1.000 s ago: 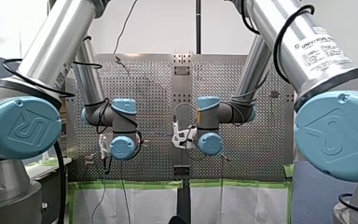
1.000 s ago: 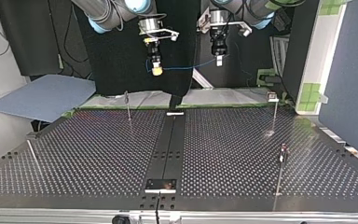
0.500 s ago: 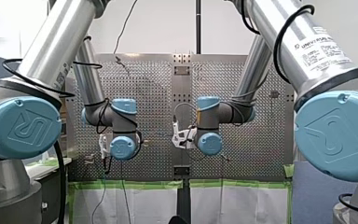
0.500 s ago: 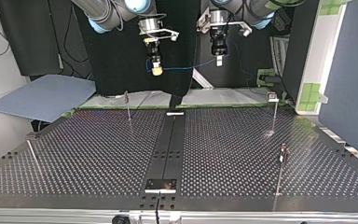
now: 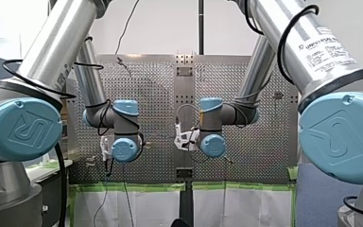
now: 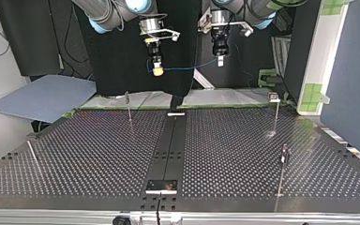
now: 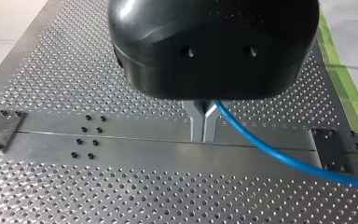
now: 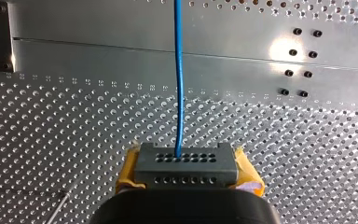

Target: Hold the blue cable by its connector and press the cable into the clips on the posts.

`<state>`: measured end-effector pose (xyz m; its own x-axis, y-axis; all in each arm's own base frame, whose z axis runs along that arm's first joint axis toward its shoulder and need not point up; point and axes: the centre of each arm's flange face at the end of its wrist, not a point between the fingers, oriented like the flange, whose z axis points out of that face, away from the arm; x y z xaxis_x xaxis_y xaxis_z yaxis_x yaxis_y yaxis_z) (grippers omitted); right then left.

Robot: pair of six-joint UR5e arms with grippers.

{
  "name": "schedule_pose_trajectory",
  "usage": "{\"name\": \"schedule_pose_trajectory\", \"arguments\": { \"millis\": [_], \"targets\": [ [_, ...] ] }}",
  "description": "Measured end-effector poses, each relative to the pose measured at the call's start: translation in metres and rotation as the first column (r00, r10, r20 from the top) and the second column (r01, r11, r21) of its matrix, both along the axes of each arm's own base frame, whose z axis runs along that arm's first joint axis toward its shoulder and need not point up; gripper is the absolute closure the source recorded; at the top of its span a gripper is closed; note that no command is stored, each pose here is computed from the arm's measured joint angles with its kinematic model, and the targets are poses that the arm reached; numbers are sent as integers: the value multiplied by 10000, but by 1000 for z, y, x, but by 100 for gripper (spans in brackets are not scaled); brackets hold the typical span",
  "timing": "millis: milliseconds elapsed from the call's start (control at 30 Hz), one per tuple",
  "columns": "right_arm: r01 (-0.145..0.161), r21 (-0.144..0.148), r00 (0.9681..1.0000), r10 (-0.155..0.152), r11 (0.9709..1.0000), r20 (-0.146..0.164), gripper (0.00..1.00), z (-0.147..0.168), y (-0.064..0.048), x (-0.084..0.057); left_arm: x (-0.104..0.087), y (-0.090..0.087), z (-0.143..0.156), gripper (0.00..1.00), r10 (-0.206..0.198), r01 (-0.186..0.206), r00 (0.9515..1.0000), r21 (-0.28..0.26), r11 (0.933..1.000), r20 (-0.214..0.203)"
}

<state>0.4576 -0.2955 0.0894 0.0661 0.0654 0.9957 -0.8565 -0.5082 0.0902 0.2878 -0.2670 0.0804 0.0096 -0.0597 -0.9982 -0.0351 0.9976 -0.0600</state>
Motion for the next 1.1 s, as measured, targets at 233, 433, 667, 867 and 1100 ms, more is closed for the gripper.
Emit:
{"name": "schedule_pose_trajectory", "arguments": {
  "millis": [233,433,667,867,1100],
  "targets": [
    [0,0,10000,0,10000,0,100,0,0,0,0,0,0,100,0,0,10000,0,10000,0],
    [0,0,10000,0,10000,0,100,0,0,0,0,0,0,100,0,0,10000,0,10000,0],
    [1,-3,10000,-1,10000,3,100,0,0,0,-1,0,-1,100,-6,6,10000,16,10000,-17],
    [0,-9,10000,0,10000,10,100,1,0,0,-10,-3,-14,100,-213,224,9991,312,9993,-361],
    [0,-11,10000,0,10000,12,100,1,0,0,-15,-2,-27,100,-243,276,9976,502,9984,-655]
  ]
}}
